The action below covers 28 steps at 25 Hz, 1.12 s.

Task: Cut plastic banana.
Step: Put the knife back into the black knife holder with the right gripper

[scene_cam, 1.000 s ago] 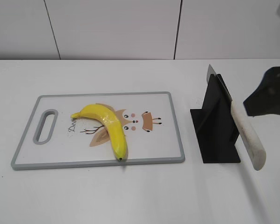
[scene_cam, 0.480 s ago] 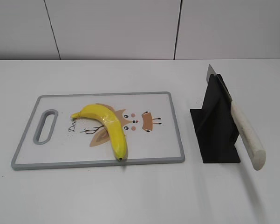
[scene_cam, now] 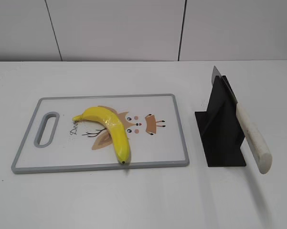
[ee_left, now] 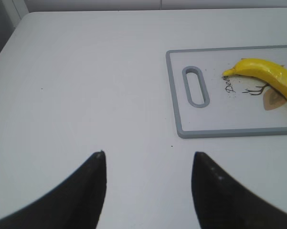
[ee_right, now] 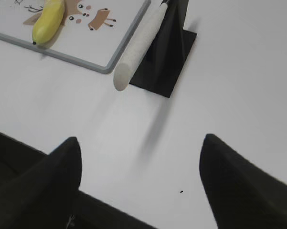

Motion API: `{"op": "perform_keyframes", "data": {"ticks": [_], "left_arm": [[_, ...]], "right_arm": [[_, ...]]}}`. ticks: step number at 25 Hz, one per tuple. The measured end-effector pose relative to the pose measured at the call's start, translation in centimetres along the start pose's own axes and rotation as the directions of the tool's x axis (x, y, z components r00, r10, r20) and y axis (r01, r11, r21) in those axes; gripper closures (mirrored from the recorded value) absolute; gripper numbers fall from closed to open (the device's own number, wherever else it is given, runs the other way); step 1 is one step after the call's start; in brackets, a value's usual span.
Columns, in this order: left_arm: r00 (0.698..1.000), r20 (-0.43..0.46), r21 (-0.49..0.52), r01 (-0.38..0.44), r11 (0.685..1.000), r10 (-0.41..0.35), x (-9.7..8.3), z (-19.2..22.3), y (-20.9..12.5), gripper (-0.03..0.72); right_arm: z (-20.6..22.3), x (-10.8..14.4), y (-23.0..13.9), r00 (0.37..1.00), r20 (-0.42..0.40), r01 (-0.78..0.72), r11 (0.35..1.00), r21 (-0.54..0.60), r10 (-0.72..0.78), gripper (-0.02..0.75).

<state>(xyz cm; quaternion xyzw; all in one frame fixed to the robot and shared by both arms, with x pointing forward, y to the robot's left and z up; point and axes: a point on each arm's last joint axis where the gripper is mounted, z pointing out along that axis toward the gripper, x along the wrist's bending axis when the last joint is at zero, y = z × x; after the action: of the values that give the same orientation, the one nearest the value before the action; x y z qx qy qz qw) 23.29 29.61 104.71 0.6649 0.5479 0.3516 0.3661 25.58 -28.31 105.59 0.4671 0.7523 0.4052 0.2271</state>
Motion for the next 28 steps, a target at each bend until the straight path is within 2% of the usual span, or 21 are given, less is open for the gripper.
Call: {"op": "perform_keyframes", "data": {"ticks": [8,12,21,28], "left_arm": [[1.000,0.000,-0.001,0.001,1.000,-0.001,0.0,0.0,0.0,0.155],[1.000,0.000,-0.001,0.001,1.000,-0.001,0.0,0.0,0.0,0.155],[1.000,0.000,-0.001,0.001,1.000,-0.001,0.0,0.0,0.0,0.155],[1.000,0.000,-0.001,0.002,1.000,-0.002,0.0,0.0,0.0,0.155]], "right_arm": [[-2.3,0.2,-1.5,1.000,0.010,0.017,0.986,-0.166,-0.015,0.222],[-2.3,0.4,-1.5,0.999,0.033,-0.017,0.985,-0.175,0.023,0.237],[-2.0,0.7,-1.3,0.966,0.192,-0.135,0.970,-0.204,0.175,0.241],[-2.0,0.8,-1.2,0.962,0.195,-0.148,0.967,-0.209,0.189,0.242]]}}
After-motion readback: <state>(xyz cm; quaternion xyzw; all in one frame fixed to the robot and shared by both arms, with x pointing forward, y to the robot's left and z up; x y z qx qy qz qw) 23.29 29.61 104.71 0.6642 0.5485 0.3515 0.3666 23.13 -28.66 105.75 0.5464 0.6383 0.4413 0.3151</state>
